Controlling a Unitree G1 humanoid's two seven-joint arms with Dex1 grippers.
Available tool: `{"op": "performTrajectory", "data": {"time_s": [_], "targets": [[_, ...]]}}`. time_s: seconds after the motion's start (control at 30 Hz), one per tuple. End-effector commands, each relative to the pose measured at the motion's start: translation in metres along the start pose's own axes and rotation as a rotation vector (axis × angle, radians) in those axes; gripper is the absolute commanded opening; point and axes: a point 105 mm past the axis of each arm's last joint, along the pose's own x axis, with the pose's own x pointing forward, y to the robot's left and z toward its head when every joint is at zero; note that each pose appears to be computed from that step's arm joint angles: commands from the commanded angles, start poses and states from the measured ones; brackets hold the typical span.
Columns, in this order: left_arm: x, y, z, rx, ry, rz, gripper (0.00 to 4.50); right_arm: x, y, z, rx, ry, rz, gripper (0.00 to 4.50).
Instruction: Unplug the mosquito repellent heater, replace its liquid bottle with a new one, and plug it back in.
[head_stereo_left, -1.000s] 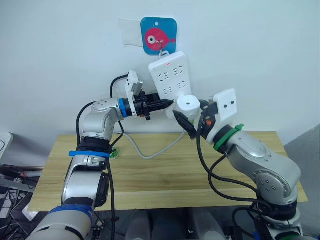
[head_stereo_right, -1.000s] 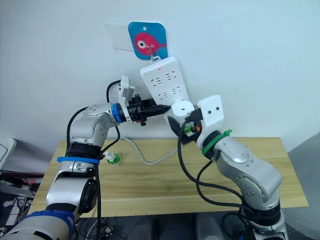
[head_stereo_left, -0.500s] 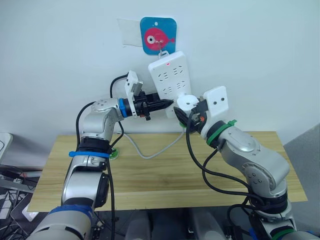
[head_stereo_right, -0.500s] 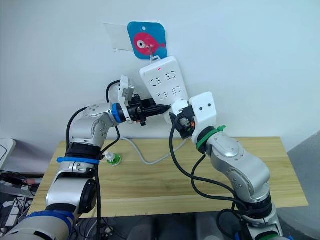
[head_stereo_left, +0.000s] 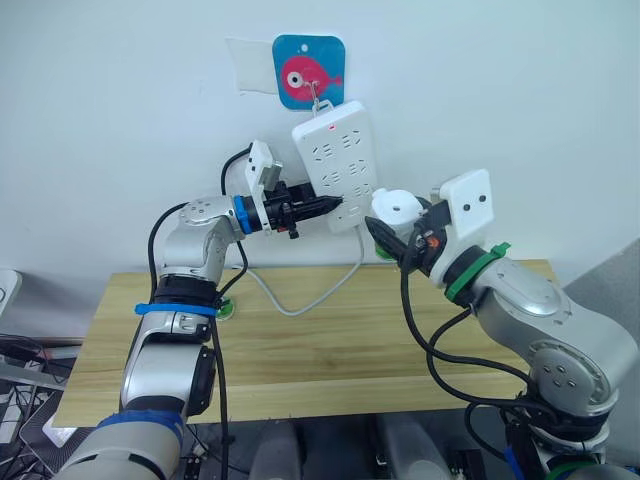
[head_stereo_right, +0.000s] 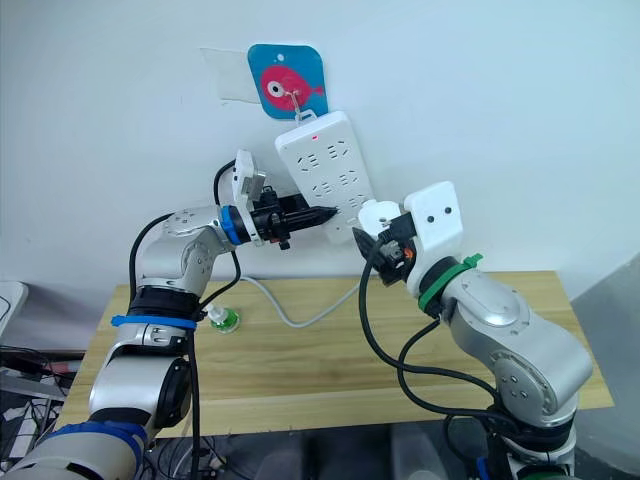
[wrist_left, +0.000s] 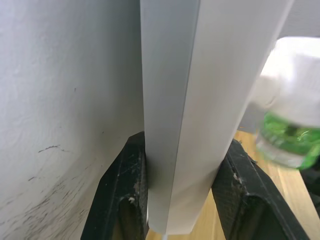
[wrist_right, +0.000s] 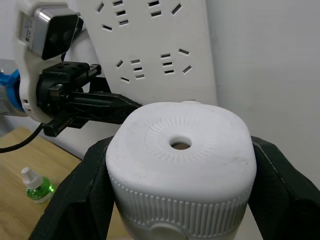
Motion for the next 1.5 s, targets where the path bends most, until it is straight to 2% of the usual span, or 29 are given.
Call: {"op": "performTrajectory", "data": {"time_s": [0.03,0.13,0.2,0.47,0.5,0.67,0.77,0.83,0.97,1.13,1.27,1.5], "targets": [[-0.012,0.017,0.011,0.01,-0.027,0.111,1.34,-0.008,-0.002,0.011,-0.017,-0.046,-0.005,3.1],[-0.015,0.017,0.01,0.01,-0.023,0.121,1.34,-0.01,-0.005,0.009,-0.003,-0.041,-0.013,3.1],[-0.023,0.018,0.008,0.002,-0.011,0.131,2.05,-0.013,-0.012,0.004,0.027,-0.045,-0.024,3.1],[-0.067,0.018,-0.004,-0.01,0.049,0.245,4.31,-0.014,-0.034,-0.014,0.187,-0.079,-0.045,3.1],[-0.073,0.016,-0.006,-0.008,0.06,0.26,4.46,-0.014,-0.035,-0.016,0.211,-0.083,-0.043,3.1],[-0.117,-0.004,-0.019,0.02,0.15,0.349,4.46,-0.014,-0.045,-0.028,0.338,-0.083,-0.068,3.1],[-0.12,-0.042,-0.023,0.066,0.168,0.324,4.46,-0.015,-0.052,-0.04,0.5,-0.078,-0.095,3.1],[-0.11,-0.063,-0.02,0.074,0.146,0.299,4.46,-0.016,-0.056,-0.045,0.601,-0.081,-0.109,3.1],[-0.059,-0.102,-0.017,0.137,0.054,0.212,4.46,-0.019,-0.064,-0.059,0.914,-0.118,-0.148,3.1],[-0.01,-0.107,-0.029,0.164,-0.018,0.192,4.46,-0.021,-0.066,-0.061,1.123,-0.138,-0.157,3.1],[0.021,-0.109,-0.034,0.157,-0.076,0.167,4.46,-0.02,-0.068,-0.059,1.201,-0.152,-0.163,3.1],[0.046,-0.116,-0.034,0.128,-0.129,0.106,4.46,-0.02,-0.061,-0.053,1.218,-0.147,-0.153,3.1]]}}
